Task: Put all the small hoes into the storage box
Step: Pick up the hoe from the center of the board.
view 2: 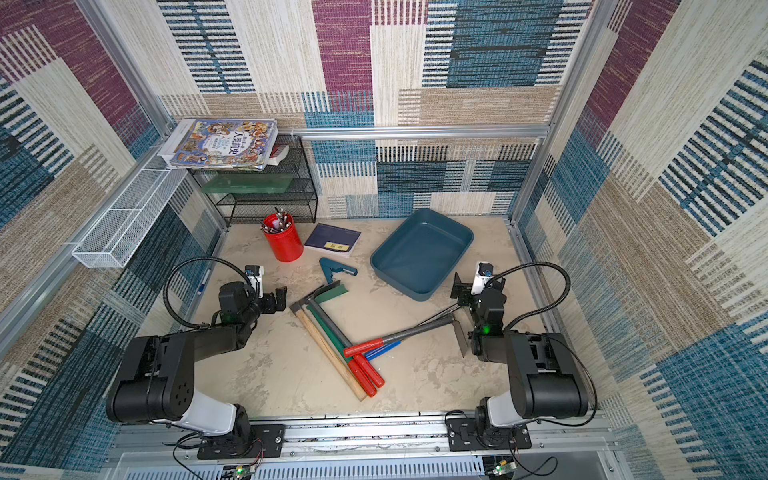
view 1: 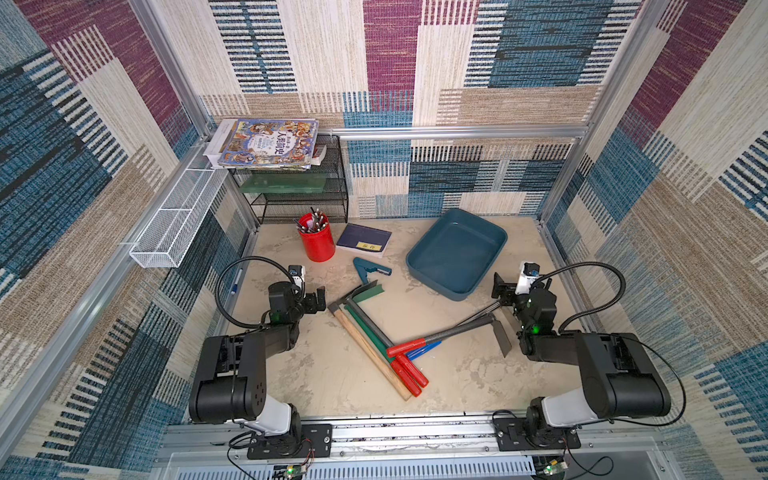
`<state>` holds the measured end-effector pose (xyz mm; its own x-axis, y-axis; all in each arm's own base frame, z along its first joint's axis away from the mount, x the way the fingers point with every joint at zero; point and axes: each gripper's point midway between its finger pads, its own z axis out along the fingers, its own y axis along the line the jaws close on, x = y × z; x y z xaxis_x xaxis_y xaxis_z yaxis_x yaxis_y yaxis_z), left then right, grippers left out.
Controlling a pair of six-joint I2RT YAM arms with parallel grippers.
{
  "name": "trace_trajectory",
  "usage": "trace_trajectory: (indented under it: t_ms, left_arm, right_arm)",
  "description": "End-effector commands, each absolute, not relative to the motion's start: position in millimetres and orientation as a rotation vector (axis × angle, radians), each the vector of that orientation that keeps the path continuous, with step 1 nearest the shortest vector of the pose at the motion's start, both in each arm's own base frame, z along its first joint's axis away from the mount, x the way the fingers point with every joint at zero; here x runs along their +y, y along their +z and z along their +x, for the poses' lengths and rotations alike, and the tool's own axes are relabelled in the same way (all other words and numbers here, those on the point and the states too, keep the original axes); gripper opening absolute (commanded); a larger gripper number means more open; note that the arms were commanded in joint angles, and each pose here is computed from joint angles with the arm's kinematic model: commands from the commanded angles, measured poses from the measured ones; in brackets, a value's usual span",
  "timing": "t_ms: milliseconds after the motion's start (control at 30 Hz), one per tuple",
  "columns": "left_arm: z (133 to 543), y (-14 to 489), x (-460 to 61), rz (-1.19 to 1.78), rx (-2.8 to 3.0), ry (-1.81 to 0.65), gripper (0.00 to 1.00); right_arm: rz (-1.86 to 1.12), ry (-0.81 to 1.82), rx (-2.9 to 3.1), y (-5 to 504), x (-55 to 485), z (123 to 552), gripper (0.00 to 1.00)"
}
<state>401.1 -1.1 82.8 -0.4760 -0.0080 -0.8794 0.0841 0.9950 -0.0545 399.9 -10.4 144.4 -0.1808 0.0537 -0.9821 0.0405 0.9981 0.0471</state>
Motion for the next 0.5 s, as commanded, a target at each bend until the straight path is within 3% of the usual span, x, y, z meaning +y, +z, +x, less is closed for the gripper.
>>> trace_trajectory:
  t_ms: [0, 233, 467]
  left_arm:
    - [406, 91, 8, 0.0, 2.074, -0.07, 1.0]
    - [413, 113, 10, -0.021, 2.163, -0.07, 1.0]
    - [401, 168, -1, -0.134, 2.127, -0.176, 1.0]
  right_arm:
    - [0.082, -0.029, 1.816, 163, -15, 418, 0.95]
    - [0.052, -0.031, 1.852, 191, 7, 438, 0.95]
    - [0.138, -0.043, 1.781, 218, 38, 413, 0.96]
